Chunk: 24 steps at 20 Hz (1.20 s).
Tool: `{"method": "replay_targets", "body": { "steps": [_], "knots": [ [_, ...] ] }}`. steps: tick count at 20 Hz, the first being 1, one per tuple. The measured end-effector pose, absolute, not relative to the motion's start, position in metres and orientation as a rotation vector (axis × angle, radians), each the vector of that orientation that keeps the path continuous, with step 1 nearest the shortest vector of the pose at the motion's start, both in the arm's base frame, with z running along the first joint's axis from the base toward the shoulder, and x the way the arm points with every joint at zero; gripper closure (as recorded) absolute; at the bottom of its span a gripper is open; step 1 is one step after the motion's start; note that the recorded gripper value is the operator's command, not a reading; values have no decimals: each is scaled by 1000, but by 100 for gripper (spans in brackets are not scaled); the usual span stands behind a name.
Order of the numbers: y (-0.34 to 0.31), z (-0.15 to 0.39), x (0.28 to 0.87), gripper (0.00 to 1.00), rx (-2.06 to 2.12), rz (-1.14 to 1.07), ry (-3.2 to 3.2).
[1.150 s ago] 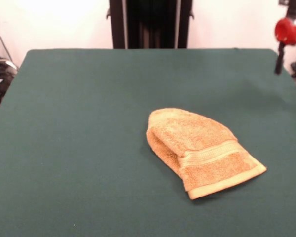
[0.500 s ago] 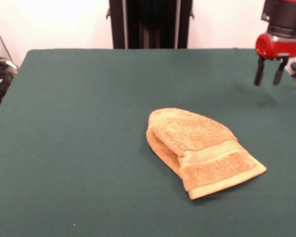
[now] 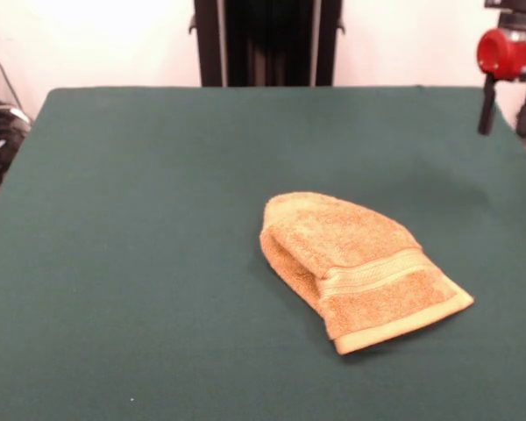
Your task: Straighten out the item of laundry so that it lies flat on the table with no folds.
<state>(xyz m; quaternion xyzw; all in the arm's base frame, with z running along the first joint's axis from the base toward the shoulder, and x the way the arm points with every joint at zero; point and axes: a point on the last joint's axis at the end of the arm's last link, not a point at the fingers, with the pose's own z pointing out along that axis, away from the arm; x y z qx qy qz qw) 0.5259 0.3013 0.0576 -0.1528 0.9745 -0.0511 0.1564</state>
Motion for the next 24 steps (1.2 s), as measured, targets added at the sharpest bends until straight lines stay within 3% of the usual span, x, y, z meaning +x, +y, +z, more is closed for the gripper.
{"method": "replay_targets", "body": {
  "steps": [10, 24],
  "knots": [
    [271, 80, 598, 0, -319, -157, 2739],
    [271, 57, 664, 0, -296, -230, 2838]
  ]
}}
